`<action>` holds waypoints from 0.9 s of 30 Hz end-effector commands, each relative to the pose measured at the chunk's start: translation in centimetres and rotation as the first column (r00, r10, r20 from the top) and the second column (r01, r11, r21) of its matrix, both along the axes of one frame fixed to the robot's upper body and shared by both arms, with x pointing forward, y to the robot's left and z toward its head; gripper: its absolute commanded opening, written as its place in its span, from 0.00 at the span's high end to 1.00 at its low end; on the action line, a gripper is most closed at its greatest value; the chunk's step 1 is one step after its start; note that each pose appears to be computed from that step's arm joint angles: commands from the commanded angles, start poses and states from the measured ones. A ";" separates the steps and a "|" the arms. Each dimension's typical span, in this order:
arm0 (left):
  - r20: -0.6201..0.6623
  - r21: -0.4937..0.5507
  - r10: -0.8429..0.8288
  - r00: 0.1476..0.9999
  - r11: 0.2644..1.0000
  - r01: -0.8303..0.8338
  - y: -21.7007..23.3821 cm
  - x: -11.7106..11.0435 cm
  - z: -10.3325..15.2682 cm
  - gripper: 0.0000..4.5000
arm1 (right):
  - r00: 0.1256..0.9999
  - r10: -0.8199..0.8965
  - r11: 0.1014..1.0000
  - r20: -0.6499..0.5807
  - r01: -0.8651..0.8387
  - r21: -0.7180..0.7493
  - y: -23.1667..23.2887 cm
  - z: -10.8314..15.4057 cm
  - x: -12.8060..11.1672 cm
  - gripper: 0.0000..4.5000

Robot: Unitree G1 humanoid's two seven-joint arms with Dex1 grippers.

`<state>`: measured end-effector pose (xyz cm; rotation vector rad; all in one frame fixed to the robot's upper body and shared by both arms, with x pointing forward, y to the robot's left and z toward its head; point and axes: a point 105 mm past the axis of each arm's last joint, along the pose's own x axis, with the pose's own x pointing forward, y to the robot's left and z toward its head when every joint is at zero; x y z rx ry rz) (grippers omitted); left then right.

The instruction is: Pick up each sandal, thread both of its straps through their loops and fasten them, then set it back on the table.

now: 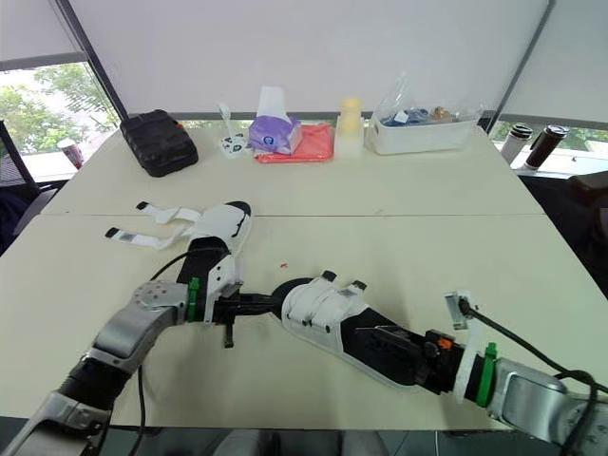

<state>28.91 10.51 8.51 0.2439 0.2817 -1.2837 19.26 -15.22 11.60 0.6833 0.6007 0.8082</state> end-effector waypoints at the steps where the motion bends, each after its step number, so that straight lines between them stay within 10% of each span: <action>1: 0.037 0.007 -0.020 0.999 1.000 0.020 0.8 -0.3 2.2 1.00 | 1.000 0.021 0.998 0.022 -0.022 0.055 1.6 0.6 0.4 0.01; 14: 0.025 0.005 -0.082 0.996 0.997 0.082 1.2 -2.7 7.2 1.00 | 0.999 0.015 0.966 -0.037 -0.005 0.258 5.7 0.1 3.2 0.01; 17: 0.021 0.009 -0.071 0.997 0.997 0.071 1.3 -2.8 7.0 1.00 | 0.999 -0.005 0.963 -0.044 0.017 0.269 6.3 0.1 3.6 0.19; 24: 0.020 0.017 -0.074 0.997 0.997 0.074 1.1 -3.2 6.4 1.00 | 0.999 -0.042 0.954 -0.035 0.050 0.296 6.2 0.8 3.8 0.95; 27: 0.029 0.013 -0.081 0.996 0.997 0.081 0.9 -3.2 6.6 1.00 | 0.998 -0.058 0.947 0.021 0.049 0.318 6.0 2.4 4.0 0.99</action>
